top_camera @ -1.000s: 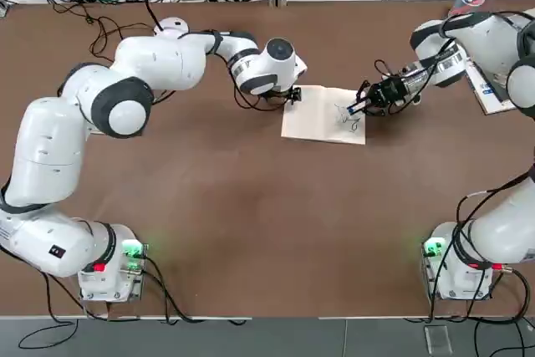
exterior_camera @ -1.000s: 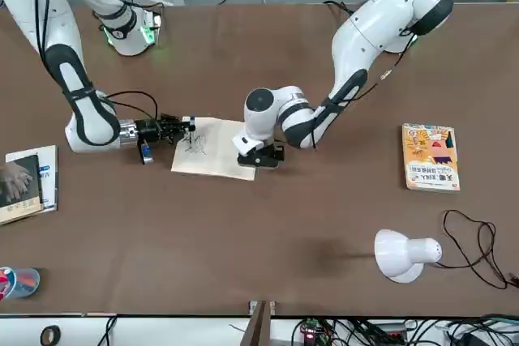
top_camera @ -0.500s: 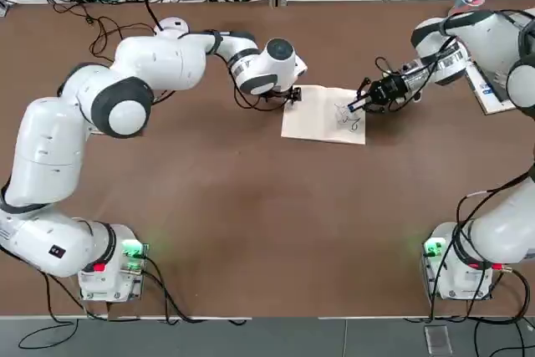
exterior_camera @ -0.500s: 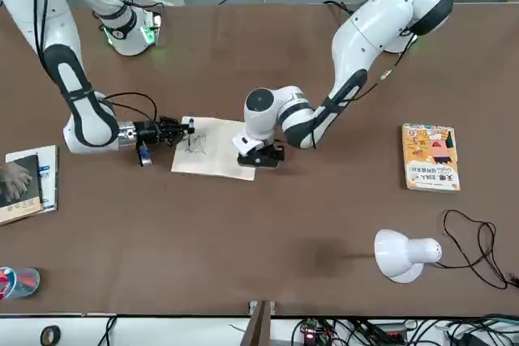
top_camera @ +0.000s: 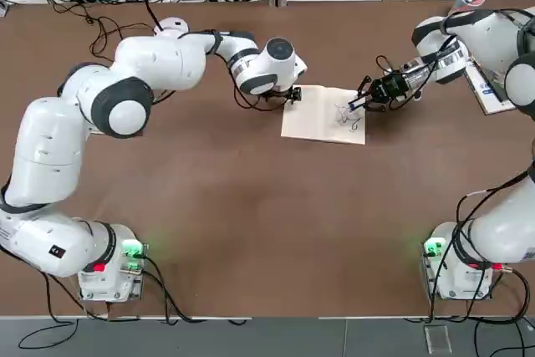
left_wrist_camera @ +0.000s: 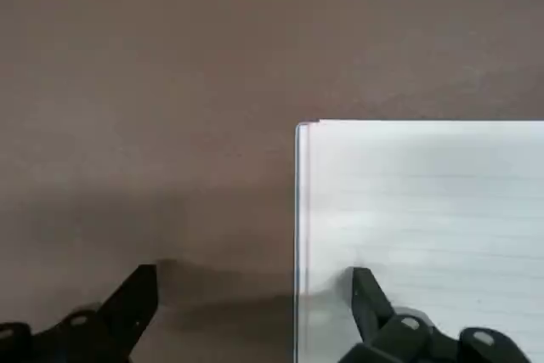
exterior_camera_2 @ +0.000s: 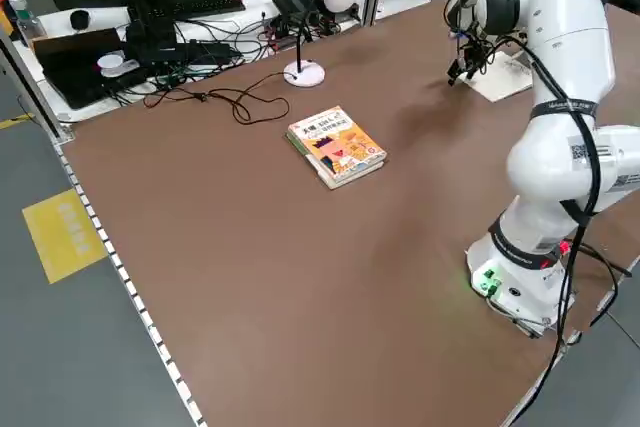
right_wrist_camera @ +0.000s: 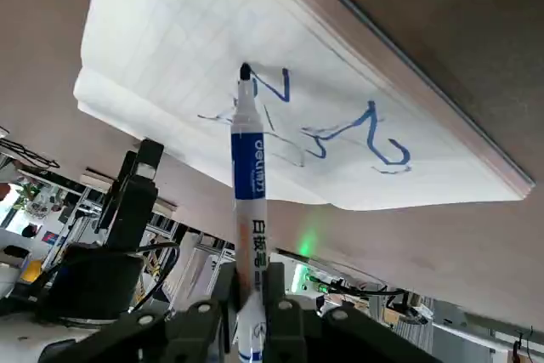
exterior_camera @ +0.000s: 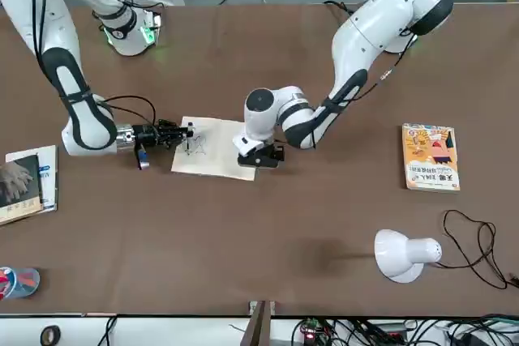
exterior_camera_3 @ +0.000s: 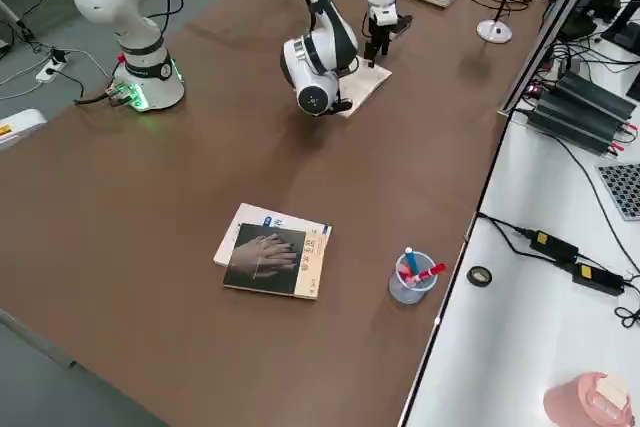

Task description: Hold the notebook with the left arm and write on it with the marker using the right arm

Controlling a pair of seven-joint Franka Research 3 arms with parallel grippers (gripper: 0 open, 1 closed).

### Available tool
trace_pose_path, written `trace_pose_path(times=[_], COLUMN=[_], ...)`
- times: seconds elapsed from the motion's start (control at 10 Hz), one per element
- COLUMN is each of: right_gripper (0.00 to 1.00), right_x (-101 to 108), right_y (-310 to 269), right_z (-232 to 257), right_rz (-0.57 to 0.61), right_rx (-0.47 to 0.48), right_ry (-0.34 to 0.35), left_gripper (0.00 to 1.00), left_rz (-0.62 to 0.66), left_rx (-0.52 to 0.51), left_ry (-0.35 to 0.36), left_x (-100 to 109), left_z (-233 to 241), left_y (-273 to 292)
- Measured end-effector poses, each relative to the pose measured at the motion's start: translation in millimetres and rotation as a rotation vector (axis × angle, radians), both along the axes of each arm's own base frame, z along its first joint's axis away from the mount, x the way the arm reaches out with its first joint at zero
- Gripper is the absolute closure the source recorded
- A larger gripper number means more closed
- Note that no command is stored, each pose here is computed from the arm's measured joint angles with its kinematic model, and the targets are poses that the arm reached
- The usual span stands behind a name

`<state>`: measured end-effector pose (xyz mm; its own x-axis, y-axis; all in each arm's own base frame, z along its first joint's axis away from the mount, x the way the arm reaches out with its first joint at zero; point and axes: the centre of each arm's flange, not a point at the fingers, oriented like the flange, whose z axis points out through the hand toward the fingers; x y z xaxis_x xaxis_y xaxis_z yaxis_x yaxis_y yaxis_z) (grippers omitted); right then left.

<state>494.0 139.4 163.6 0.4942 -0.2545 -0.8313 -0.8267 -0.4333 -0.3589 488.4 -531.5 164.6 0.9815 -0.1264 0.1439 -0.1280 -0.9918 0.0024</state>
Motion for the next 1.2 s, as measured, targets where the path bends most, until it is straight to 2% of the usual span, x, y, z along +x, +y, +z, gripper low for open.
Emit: trace_pose_path(times=[1.2], right_gripper=[0.83], right_x=[14.6], right_y=[-17.6], right_z=[2.1], right_rz=[0.020], right_rx=[-0.021], right_ry=[-0.030], left_gripper=[0.00], left_rz=[0.000], left_rx=[0.000], left_ry=[0.000], left_x=[0.1], left_z=[0.0], left_y=[0.0])
